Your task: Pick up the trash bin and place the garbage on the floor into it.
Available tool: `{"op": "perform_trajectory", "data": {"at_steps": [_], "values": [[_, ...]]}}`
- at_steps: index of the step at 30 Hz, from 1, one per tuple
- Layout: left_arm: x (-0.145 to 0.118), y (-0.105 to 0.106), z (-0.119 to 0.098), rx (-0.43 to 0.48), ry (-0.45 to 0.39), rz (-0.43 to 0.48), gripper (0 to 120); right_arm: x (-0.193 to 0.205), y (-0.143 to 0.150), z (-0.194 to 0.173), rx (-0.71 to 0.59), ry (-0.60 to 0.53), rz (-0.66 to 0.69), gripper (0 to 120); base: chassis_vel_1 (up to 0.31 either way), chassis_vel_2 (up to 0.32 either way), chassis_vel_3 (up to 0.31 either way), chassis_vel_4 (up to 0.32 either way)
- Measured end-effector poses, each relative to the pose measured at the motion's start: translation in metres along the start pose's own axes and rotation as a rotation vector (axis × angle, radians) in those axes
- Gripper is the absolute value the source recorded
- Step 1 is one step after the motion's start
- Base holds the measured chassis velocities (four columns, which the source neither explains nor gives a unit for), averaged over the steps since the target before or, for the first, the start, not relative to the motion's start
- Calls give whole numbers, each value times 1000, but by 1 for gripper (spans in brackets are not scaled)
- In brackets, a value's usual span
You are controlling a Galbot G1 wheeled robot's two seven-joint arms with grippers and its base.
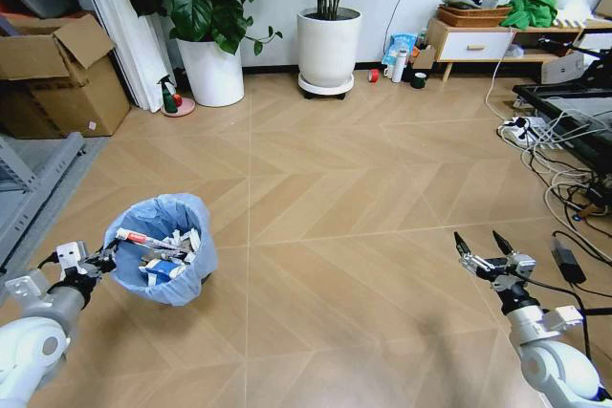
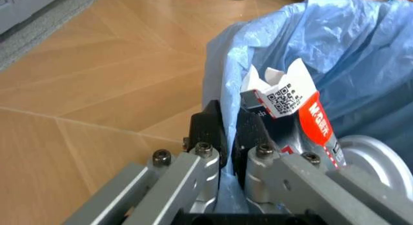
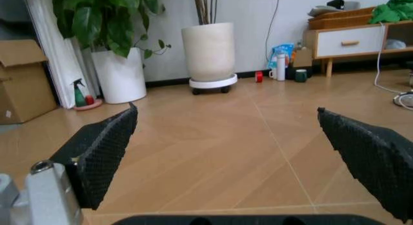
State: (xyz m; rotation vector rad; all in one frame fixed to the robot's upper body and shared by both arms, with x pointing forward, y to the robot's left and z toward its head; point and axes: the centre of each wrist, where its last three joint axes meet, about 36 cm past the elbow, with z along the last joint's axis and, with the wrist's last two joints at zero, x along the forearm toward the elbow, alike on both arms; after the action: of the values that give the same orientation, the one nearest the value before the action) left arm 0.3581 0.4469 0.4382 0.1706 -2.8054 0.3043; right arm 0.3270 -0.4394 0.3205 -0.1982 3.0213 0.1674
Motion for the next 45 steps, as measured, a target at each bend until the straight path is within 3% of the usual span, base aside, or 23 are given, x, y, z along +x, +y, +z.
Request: {"op": "perform_trajectory", "data": {"at_steps": [14, 21, 26, 35, 38, 45], "values": [[-4, 1, 10, 19, 17, -16, 0, 5, 0, -1, 0, -17, -26, 100, 100, -109, -97, 99], [-38, 13, 34, 55, 75, -55, 0, 19, 0, -8, 11, -18, -32, 100, 0, 0, 0, 0], [-58, 22, 39, 66, 83, -76, 0, 26, -1, -17, 24, -15, -51, 100, 0, 0, 0, 0], [-65, 36, 42, 60, 97, -118, 1, 29, 0, -24, 74, 24, -76, 100, 0, 0, 0, 0], [-66, 41, 45, 58, 104, -135, 18, 33, -1, -21, 100, 46, -72, 100, 0, 0, 0, 0], [-66, 45, 48, 39, 111, -150, 38, 37, -1, -19, 102, 51, -54, 100, 0, 0, 0, 0]]}}
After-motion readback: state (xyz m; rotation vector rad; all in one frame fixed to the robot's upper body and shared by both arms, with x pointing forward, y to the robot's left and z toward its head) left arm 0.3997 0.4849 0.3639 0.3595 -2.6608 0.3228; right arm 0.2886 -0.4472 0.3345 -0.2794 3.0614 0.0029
